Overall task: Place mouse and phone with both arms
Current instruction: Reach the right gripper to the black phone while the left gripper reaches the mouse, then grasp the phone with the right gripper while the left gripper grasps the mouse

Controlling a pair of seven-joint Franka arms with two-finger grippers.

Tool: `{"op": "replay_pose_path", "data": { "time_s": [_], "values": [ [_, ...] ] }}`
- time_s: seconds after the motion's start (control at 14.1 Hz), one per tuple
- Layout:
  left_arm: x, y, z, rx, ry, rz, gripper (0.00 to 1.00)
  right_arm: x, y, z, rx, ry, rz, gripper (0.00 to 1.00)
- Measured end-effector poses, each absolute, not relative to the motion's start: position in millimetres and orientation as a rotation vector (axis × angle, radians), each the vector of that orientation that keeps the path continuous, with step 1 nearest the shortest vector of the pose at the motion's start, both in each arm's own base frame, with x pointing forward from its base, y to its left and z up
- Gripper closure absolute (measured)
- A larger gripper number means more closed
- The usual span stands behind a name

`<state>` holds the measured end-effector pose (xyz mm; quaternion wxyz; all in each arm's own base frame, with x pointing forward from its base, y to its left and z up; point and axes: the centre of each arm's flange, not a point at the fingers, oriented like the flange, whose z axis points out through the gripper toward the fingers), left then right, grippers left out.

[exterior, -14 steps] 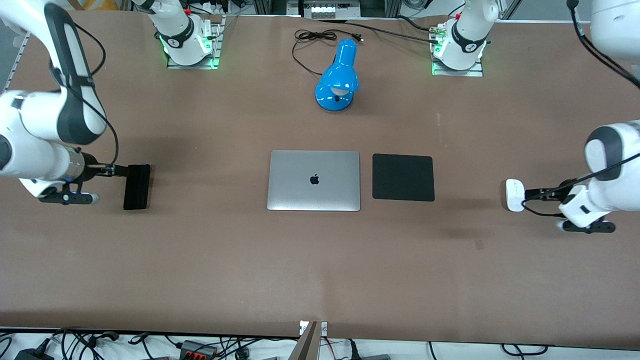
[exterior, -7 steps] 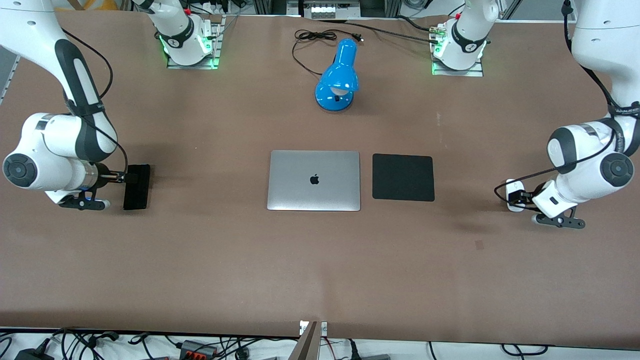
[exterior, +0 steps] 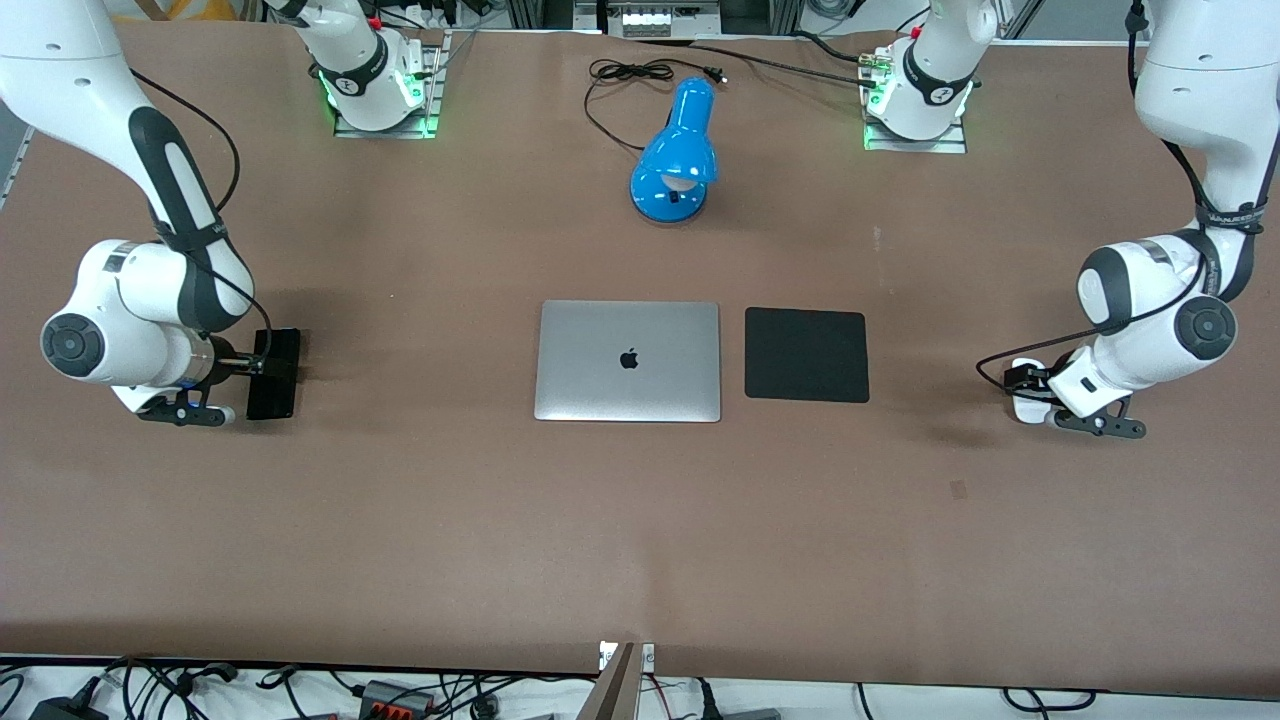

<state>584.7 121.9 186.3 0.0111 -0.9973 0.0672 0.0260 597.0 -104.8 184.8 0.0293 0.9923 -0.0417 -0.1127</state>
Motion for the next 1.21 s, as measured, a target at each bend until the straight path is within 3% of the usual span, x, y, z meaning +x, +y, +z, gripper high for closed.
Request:
{"op": "replay_pose_path", "data": {
  "time_s": [0.5,0.57,0.78,0.92,0.99,1.21],
  "values": [
    [578.4,121.2,175.4,-3.113,0.209,0.095,0.03,599.9,-89.5,175.0,3.076,-0.091,-0.334,0.0],
    [578.2,121.2,174.5,-3.113,0.209,0.096,0.09,599.8,-89.1,173.2,3.076,-0.09,-0.335,0.0],
    [578.1,121.2,174.0,-3.113,0.209,0.096,0.13,599.3,-89.6,169.8,3.08,-0.056,-0.338,0.0],
    [578.1,121.2,174.0,-3.113,0.209,0.096,0.33,598.9,-90.5,167.1,3.082,-0.038,-0.339,0.0],
    [578.4,121.4,174.4,-3.112,0.209,0.095,0.38,598.8,-90.5,165.3,3.083,-0.035,-0.338,0.0],
    [584.2,119.4,180.8,-3.111,0.216,0.07,0.38,598.7,-90.3,161.5,3.083,-0.031,-0.339,0.0]
  ]
}}
